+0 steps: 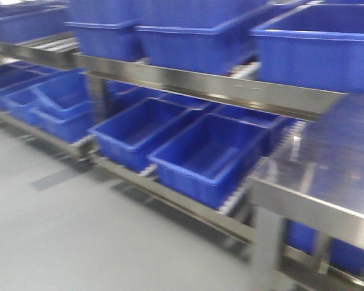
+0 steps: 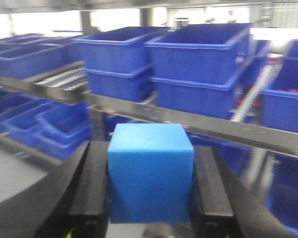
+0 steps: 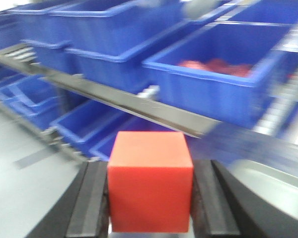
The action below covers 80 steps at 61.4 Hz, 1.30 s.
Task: Sort and place red and blue blocks on shelf
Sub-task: 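Drive the base to the shelf of blue bins holding both cubes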
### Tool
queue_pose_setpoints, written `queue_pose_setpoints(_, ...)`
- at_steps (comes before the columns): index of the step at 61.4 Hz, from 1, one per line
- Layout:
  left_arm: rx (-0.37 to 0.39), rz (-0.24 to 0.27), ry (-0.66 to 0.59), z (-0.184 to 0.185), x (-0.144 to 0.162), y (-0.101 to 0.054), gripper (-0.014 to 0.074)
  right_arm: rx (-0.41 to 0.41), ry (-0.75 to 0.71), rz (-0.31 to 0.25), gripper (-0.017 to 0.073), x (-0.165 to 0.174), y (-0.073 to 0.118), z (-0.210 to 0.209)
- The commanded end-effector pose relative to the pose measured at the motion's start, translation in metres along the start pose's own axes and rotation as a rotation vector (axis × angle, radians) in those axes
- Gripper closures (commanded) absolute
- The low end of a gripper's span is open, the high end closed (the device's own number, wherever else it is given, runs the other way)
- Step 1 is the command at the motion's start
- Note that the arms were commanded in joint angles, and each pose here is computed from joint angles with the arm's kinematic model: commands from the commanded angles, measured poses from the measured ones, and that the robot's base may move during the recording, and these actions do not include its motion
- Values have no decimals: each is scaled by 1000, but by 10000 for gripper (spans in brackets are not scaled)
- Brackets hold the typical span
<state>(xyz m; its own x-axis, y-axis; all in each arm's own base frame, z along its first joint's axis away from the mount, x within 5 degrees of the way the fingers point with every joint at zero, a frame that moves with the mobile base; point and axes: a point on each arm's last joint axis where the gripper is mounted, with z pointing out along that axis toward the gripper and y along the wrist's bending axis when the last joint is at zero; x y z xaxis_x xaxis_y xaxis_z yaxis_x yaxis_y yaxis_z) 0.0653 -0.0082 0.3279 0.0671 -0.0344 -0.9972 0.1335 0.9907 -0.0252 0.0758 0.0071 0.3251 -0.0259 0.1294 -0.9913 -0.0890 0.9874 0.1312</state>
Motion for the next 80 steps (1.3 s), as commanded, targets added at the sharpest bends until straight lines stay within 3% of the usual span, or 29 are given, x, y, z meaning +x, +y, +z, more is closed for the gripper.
queue_pose_setpoints(1, 10, -3, -111, -1, -17, -1, 387, -4, -112, -20, 510, -17, 1, -2)
queue_pose_setpoints(80, 10, -3, -111, -1, -17, -1, 387, -4, -112, -20, 510, -17, 1, -2)
